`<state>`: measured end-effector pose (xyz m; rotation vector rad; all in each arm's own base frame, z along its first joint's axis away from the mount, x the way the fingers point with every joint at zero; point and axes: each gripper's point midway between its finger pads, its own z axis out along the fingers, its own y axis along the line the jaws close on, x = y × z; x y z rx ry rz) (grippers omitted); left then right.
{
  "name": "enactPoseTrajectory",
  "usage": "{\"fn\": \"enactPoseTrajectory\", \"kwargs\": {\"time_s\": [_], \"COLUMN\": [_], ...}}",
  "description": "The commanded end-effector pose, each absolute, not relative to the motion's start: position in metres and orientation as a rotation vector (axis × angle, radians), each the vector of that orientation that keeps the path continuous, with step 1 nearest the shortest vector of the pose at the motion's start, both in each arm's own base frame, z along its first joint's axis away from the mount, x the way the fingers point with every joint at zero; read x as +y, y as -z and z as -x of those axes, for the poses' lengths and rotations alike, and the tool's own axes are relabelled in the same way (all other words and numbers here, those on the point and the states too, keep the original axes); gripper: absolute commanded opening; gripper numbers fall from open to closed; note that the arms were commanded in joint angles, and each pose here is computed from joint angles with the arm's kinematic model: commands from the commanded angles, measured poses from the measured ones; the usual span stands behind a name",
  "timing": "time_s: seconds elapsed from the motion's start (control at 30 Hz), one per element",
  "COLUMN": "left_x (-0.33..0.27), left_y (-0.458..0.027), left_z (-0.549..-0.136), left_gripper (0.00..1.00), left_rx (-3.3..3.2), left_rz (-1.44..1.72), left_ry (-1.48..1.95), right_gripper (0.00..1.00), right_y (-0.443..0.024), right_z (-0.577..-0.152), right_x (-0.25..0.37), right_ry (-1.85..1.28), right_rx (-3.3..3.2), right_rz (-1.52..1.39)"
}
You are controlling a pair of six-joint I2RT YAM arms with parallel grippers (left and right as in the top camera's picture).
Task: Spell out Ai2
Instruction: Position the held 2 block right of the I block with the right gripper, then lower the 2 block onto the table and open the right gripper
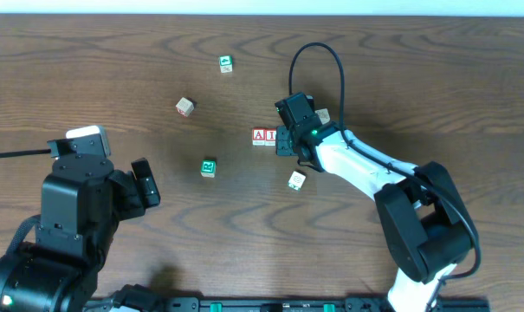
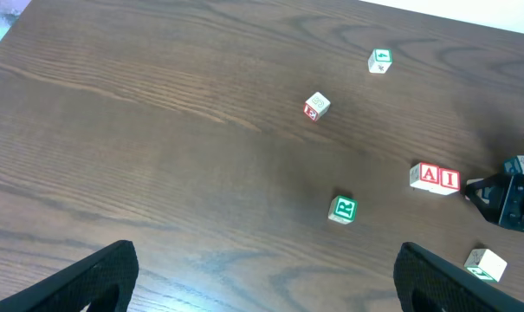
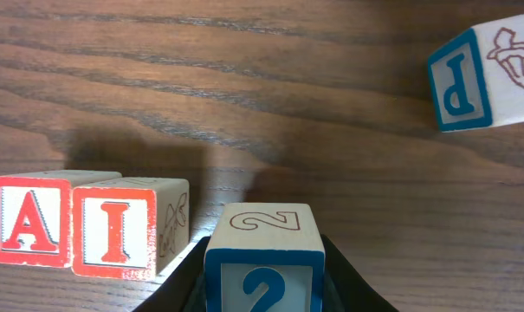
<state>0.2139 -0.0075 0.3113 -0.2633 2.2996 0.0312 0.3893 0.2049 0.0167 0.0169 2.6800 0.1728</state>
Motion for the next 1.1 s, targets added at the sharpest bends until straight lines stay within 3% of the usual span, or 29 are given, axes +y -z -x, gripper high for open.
{"fn": "enactPoseTrajectory", "kwargs": {"time_s": [0.0,0.57,0.87,1.07], "left_x": [-0.004,-0.004,-0.004,-0.004], "left_y": [-0.316,-0.316,-0.316,-0.316], "left_z": [-0.214,-0.214,-0.214,-0.214], "left_gripper": [0.95,0.95,0.95,0.95], "left_rx": [2.284,2.284,2.284,2.284], "left_rz": [0.285,0.285,0.285,0.285], "left_ry": [-0.042,-0.042,-0.042,-0.042], "right_gripper": [0.14,0.27,0.38,0.37], "right_y": [-0.002,0.000,-0.001,-0.005], "right_z": [-0.384,-0.385,-0.388,-0.396], "right_x": [0.206,0.207,0.208,0.207], "right_ry": [-0.173,-0.174,-0.183,-0.167], "right_rx": [2.717,2.714,2.699,2.661], "right_rz": [-0.026,-0.026,-0.027,-0.024]}}
